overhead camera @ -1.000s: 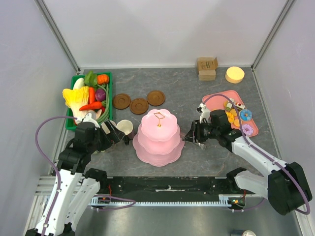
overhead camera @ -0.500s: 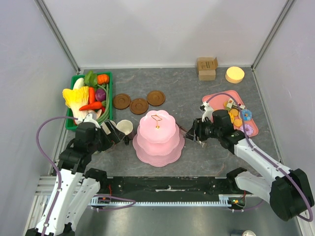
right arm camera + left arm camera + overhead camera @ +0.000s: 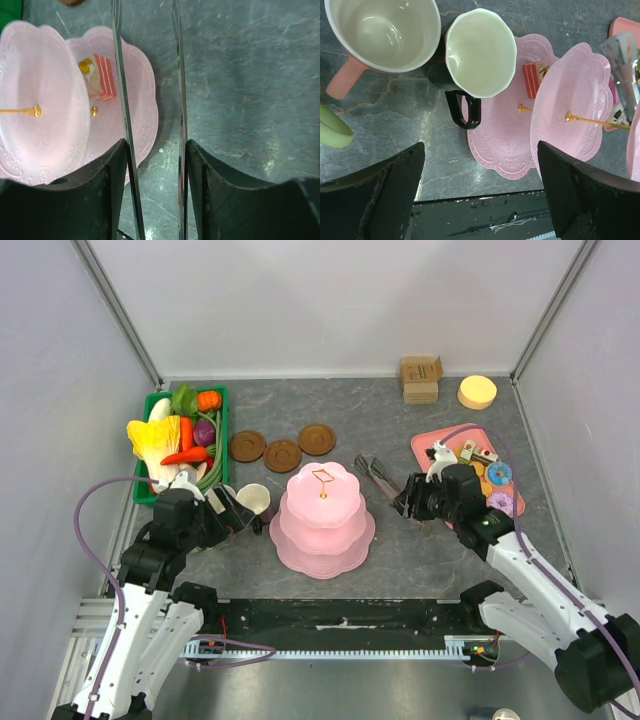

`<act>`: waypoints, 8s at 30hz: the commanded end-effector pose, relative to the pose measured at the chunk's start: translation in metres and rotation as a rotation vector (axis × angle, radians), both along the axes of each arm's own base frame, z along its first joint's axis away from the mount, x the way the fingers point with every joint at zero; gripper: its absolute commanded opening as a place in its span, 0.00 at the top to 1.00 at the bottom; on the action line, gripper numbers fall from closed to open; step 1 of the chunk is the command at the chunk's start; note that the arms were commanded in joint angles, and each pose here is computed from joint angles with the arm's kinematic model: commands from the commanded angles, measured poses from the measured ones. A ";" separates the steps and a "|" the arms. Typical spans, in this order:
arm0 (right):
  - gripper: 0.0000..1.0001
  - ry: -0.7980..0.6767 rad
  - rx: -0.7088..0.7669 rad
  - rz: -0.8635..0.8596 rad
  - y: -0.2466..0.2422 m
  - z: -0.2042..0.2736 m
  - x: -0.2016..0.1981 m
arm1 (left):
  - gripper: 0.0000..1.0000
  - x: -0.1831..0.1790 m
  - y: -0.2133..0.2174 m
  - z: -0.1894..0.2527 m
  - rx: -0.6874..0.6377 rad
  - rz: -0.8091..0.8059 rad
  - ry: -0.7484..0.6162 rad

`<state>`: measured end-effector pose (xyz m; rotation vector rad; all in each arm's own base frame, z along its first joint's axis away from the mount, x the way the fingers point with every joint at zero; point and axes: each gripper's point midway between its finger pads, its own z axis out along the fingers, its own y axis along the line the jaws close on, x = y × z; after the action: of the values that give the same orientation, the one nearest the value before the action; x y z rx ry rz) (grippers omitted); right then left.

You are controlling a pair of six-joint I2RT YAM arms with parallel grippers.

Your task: Serve the afternoon tea

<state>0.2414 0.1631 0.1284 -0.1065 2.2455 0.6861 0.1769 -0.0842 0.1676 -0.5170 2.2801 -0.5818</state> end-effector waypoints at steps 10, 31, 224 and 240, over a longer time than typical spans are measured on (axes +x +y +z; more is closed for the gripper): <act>0.43 -0.133 -0.372 -0.461 -0.096 0.090 0.047 | 0.01 0.006 -0.003 0.011 -0.018 -0.005 -0.066; 0.42 0.111 -0.664 -0.655 -0.175 0.049 0.085 | 0.01 0.004 -0.011 0.017 -0.050 -0.058 -0.107; 0.43 0.276 -0.258 -1.052 -0.198 0.012 0.110 | 0.01 -0.001 -0.028 0.019 -0.091 -0.170 -0.120; 0.68 0.272 -0.266 -0.991 -0.197 0.017 0.103 | 0.01 0.001 -0.027 0.018 -0.088 -0.156 -0.115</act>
<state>0.3370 -0.0334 0.1176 0.9884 2.3310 -0.1945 0.1725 -0.1089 0.1796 -0.3927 2.2405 -0.7675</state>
